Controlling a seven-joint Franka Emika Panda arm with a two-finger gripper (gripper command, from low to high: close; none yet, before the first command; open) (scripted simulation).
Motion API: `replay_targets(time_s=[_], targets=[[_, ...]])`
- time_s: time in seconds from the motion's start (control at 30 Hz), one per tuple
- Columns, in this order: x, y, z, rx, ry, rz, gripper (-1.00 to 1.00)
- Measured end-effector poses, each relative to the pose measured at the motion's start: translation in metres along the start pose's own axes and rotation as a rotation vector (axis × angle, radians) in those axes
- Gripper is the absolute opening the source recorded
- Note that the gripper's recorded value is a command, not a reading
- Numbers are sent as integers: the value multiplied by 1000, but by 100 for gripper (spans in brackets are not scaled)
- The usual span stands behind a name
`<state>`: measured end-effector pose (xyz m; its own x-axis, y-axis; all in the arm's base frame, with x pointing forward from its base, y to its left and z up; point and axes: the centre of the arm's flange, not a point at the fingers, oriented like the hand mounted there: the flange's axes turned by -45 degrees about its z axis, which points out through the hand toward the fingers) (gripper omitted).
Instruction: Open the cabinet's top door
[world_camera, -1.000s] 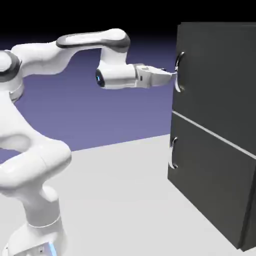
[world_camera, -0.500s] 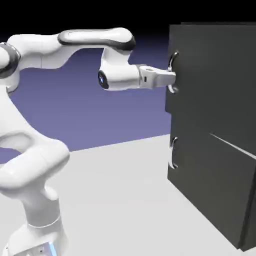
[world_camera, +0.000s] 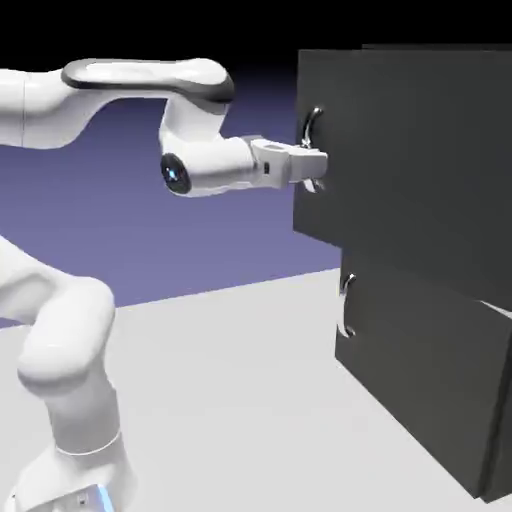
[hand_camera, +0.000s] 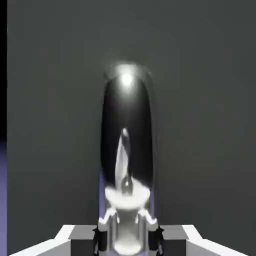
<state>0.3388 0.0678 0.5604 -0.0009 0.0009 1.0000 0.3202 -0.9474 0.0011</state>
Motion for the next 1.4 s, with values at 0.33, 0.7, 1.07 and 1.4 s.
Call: replay_targets(time_s=[0.33,0.7,1.07,1.4], targets=[[0,30,-67,166,0,-1,-100],[0,68,-124,323,0,1,-100],[0,129,-188,524,0,1,-100],[0,213,-246,756,0,1,-100]])
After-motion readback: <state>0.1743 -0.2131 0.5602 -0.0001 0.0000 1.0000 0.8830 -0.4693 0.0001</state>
